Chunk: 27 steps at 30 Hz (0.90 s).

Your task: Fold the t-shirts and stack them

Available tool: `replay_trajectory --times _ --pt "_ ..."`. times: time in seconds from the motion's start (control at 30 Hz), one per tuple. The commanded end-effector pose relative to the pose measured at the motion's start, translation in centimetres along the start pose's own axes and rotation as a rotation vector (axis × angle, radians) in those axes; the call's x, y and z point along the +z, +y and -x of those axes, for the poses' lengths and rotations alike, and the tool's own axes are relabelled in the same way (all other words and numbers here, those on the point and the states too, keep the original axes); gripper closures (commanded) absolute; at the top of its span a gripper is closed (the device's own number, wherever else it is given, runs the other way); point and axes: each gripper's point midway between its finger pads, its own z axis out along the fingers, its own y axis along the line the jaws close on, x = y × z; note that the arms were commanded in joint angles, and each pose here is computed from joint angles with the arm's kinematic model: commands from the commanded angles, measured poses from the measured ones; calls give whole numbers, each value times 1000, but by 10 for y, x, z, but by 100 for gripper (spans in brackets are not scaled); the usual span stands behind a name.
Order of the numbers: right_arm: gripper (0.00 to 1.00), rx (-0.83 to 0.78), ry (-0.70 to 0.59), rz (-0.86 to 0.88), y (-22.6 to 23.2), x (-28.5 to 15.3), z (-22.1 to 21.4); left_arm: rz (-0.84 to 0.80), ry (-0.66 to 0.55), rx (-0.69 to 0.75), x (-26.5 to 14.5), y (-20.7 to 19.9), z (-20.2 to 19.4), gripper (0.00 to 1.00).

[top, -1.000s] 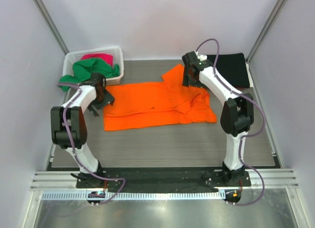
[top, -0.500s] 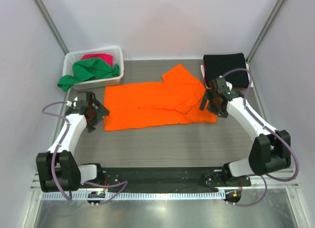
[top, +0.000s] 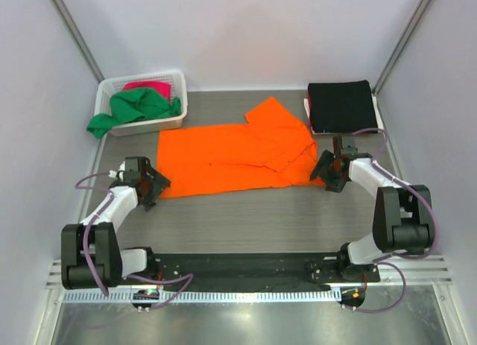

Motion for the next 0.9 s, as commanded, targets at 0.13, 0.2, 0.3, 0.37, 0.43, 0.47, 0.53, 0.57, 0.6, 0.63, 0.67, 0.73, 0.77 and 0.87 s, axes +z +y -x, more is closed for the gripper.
replay_trajectory --times 0.13,0.2,0.3,0.37,0.43,0.47,0.53,0.57,0.6,0.63,0.67,0.73,0.77,0.87 --pt "43 15 -39 32 4 20 15 -25 -31 -47 25 -9 7 40" --pt "49 15 -45 19 3 23 18 -28 -34 -51 27 -13 10 51" --pt "67 15 -60 12 4 24 25 -43 -25 -60 28 -21 13 78" --pt "82 10 -79 17 10 20 36 -64 -23 -74 24 -29 15 97" --pt "93 7 -78 16 14 11 42 -89 -40 -80 13 -44 28 100" --pt "97 -3 -114 40 26 0 60 -63 -22 -72 5 -41 27 100" --pt "99 -18 -115 31 31 -19 69 -92 -74 -48 -20 -66 55 100" --pt "99 -25 -157 53 41 -44 86 -60 -63 -18 -31 -61 57 100" --pt "99 -33 -210 20 38 -58 99 -58 -80 -7 -43 -65 66 100" --pt "99 -38 -245 23 41 -73 107 -79 -113 -8 -58 -75 82 100" --pt "99 -39 -281 25 43 -97 114 -81 -128 -21 -67 -74 91 100" --pt "99 -37 -288 26 41 -112 110 -76 -130 -17 -83 -66 93 100" --pt "99 -31 -249 9 32 -110 96 -59 -129 -29 -85 -57 94 100" --pt "99 3 -180 13 15 -102 54 -44 -111 -53 -90 -37 80 100"
